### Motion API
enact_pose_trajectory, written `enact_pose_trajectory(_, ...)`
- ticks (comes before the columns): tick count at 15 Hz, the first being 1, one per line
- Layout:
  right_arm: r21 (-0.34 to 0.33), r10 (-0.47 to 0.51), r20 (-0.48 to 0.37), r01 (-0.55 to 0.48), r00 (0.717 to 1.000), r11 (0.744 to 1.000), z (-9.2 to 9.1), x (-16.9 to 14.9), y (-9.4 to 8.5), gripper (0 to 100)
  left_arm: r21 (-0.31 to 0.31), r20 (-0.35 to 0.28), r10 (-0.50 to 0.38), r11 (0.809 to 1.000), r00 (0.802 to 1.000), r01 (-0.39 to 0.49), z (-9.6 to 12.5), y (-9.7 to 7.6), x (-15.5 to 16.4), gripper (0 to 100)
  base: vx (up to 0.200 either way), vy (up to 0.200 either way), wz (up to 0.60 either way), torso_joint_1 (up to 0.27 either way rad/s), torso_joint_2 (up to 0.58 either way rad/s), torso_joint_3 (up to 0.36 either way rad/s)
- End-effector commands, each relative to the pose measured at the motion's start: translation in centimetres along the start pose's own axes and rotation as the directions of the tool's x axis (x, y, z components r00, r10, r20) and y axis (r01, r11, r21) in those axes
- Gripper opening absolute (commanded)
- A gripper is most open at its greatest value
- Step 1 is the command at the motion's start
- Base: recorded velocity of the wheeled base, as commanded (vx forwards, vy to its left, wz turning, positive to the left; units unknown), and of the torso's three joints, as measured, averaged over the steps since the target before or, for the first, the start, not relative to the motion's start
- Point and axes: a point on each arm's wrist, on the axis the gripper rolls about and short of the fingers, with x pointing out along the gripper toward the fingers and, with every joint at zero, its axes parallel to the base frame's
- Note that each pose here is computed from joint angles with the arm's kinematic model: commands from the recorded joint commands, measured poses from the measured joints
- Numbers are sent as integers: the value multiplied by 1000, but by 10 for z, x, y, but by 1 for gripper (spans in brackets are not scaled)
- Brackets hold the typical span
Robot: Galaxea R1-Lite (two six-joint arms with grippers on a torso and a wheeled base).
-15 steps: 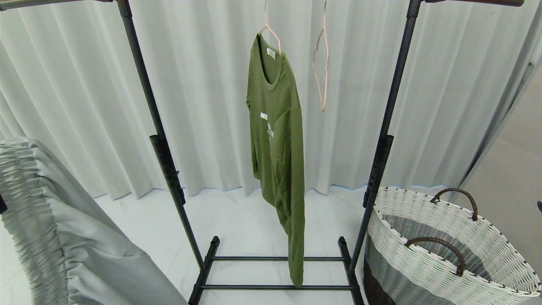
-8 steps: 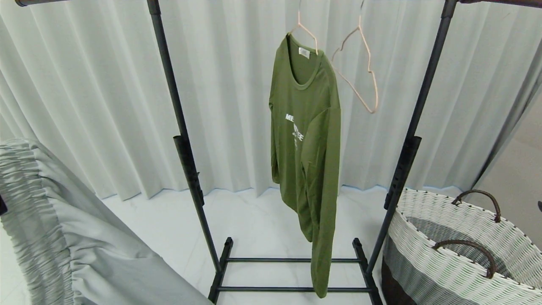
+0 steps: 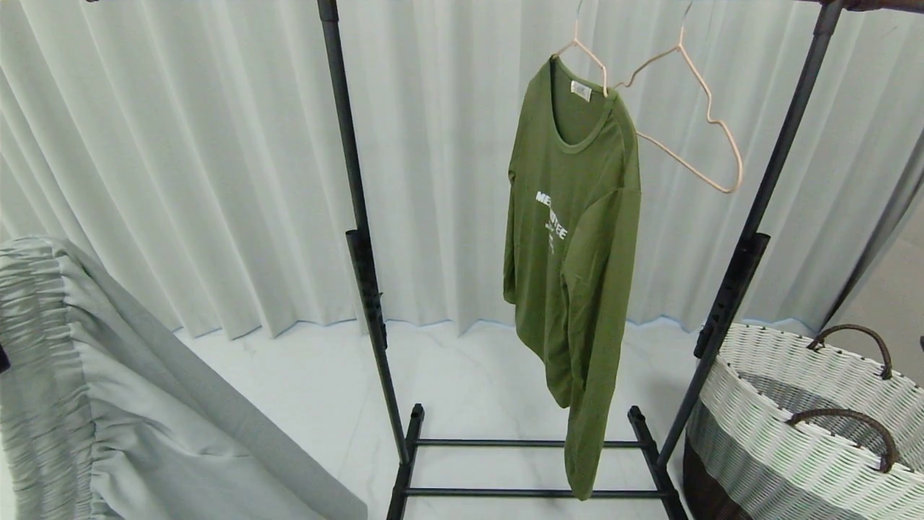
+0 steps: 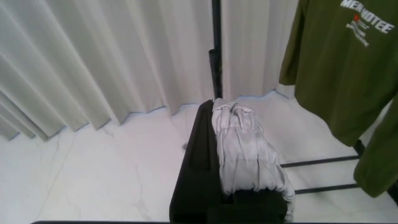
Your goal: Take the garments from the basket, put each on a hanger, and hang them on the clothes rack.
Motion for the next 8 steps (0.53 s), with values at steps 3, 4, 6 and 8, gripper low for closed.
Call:
enact_pose_trajectory(3, 14, 8, 59, -8, 998, 1000, -1, 4, 3, 100, 4, 15, 3, 1000, 1000, -3, 12, 2, 7, 0, 0, 0, 0, 0, 0, 0)
enact_pose_trajectory(4, 15, 26, 85, -28, 996, 1000, -1, 5, 4, 100, -1, 25, 9, 1000, 1000, -9, 18, 3, 11, 0, 0, 0, 0, 0, 0, 0)
enact_pose_trajectory(6, 14, 38, 83, -39, 996, 999, -2, 7, 5, 100, 0, 53, 16, 1000, 998, -16, 27, 4, 17, 0, 0, 0, 0, 0, 0, 0)
enact_pose_trajectory(8, 13, 59, 82, -60, 995, 998, -2, 10, 7, 100, -3, 100, 35, 999, 994, -35, 35, 6, 30, 0, 0, 0, 0, 9, -28, -13)
